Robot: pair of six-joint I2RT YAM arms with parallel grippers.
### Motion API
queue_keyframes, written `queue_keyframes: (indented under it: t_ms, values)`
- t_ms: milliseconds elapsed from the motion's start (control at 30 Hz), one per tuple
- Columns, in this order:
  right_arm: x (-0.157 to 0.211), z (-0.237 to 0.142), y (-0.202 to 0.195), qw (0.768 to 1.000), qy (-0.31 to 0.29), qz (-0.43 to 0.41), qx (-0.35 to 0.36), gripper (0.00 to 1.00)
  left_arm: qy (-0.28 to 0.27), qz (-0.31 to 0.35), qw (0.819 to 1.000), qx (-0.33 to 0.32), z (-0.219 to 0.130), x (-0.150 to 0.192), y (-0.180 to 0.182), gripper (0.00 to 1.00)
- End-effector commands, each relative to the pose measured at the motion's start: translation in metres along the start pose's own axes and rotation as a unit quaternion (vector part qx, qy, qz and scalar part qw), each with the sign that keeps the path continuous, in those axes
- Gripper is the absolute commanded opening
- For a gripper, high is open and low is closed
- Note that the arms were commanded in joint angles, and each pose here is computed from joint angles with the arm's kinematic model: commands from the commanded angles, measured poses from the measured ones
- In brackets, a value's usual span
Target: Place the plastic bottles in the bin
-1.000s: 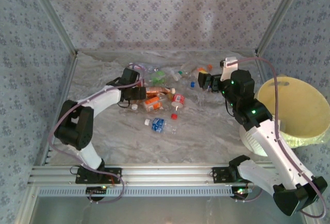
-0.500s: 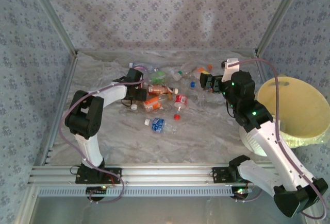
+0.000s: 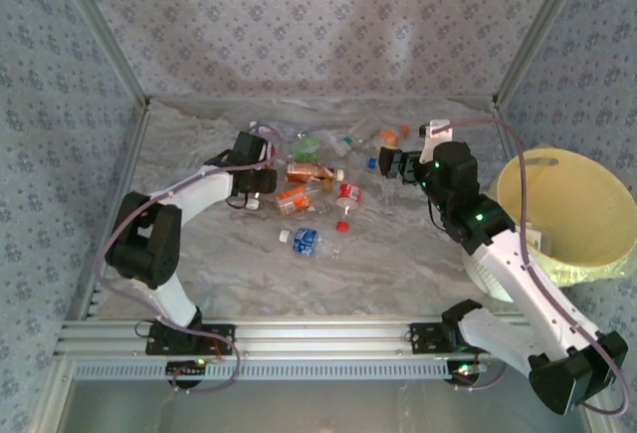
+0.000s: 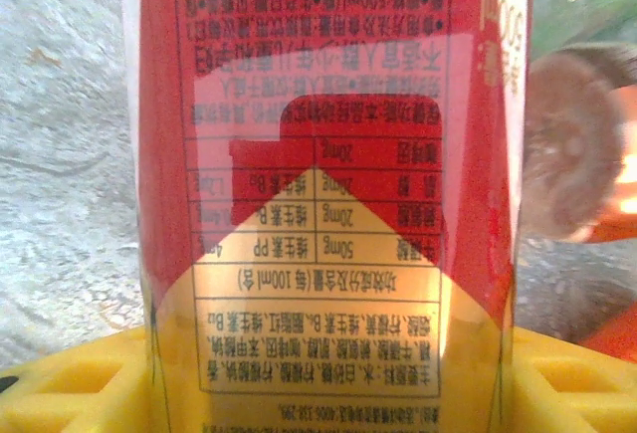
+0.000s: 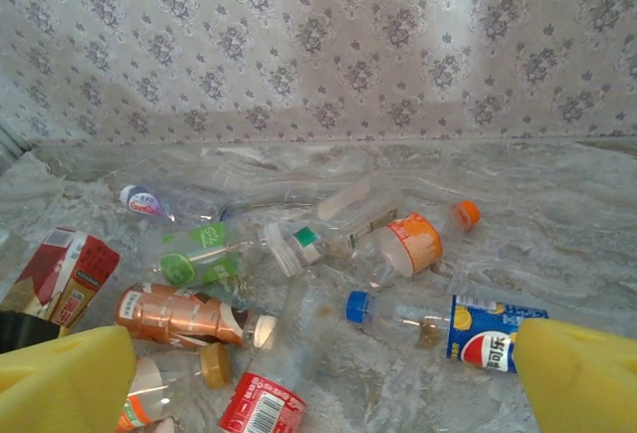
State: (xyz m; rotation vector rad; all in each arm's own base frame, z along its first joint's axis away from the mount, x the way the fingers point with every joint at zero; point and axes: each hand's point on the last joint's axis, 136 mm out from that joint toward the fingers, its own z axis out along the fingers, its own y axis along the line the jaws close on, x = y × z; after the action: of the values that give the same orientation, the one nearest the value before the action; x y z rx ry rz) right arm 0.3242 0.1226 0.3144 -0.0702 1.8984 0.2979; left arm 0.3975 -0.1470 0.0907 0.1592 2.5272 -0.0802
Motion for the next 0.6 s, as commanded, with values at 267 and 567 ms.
queue_keyframes:
  t_ms: [267,567]
  values:
    - [0.013,0.02,0.037,0.986,0.032,0.137,-0.086,1.0,-0.179,0.049,0.968,0.171,-0.117,-0.039,-0.053,0.6]
    - [-0.002,0.024,0.14,0.925,0.071,0.158,-0.338,1.0,-0.249,0.133,0.901,0.33,-0.19,-0.036,-0.128,0.59]
